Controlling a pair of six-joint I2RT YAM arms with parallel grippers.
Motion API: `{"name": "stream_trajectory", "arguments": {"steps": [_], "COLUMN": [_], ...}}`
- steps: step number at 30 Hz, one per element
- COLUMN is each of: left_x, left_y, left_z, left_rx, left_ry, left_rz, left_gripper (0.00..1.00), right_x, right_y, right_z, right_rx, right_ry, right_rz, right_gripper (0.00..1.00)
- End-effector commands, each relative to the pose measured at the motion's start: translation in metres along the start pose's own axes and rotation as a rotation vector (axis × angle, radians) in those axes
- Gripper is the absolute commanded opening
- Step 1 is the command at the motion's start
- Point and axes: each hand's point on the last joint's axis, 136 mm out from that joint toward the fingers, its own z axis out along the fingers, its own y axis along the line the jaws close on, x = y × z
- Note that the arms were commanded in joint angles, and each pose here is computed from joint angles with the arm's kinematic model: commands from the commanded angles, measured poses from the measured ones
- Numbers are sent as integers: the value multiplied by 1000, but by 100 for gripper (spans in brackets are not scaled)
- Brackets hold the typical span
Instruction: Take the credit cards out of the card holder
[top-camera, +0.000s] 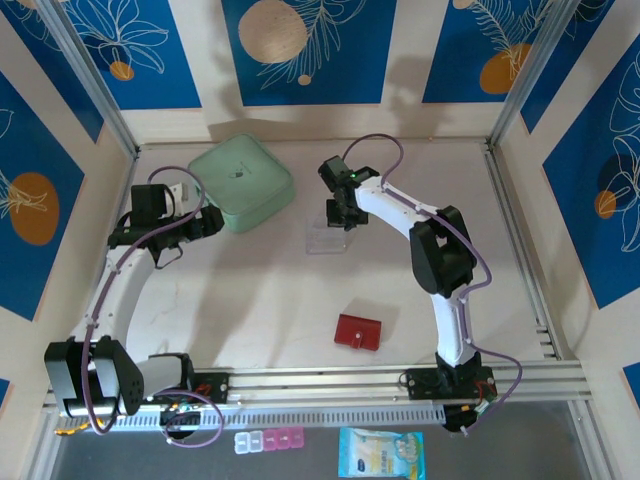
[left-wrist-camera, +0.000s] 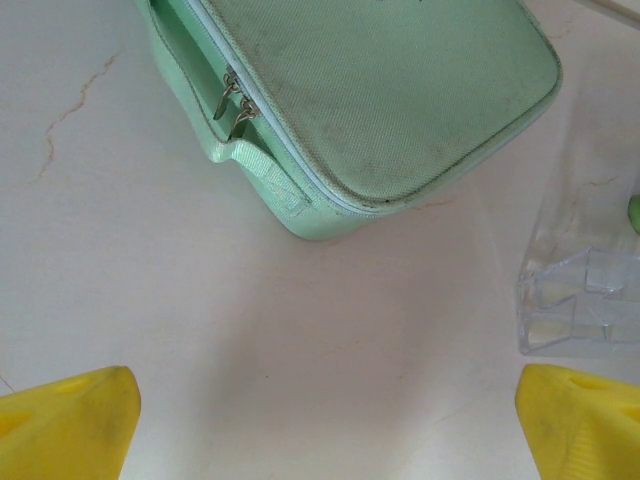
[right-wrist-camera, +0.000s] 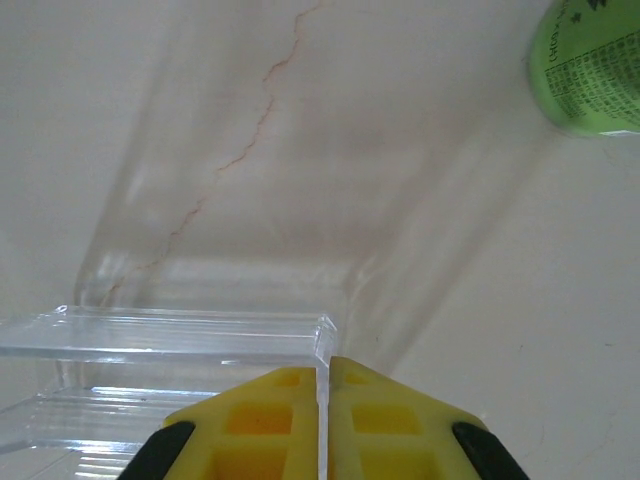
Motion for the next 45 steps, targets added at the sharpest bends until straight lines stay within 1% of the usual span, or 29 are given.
{"name": "stream_trajectory", "arguments": {"steps": [1,8,14,22,27,32,35,38,40,45], "left_x": [6,6,6,6,6,6,5,4,3,2], "left_y": [6,8,9,8,8,8,7,7,8,7], "left_z": [4,4,3,3,2,1,1,-1,-2,-4], "left_rx": [-2,-15,-22,-21,-17,-21,-13,-17,-24,-22], "left_ry": [25,26,24,23,22,21,20,14,10,4], "left_rz": [-31,-28,-24,-23,-23,-21,-19,-15,-13,-10], "left_gripper": [96,96,96,96,96,96,96,96,96,97], "right_x": [-4,-7,-10,-13,-2,22,44,74,100,168], "right_y": [3,4,7,7,6,-2,-3,2,7,16], "right_z": [0,-3,-10,-32,-49,-69,-82,-94,-100,-107], "right_rx": [14,14,2,-19,-43,-67,-109,-175,-210,-246], "right_ry": [-5,-7,-22,-51,-50,-23,-7,25,61,146], "right_rz": [-6,-18,-23,-25,-39,-58,-61,-53,-42,-34], "right_gripper": [11,15,15,17,19,21,25,31,35,48]}}
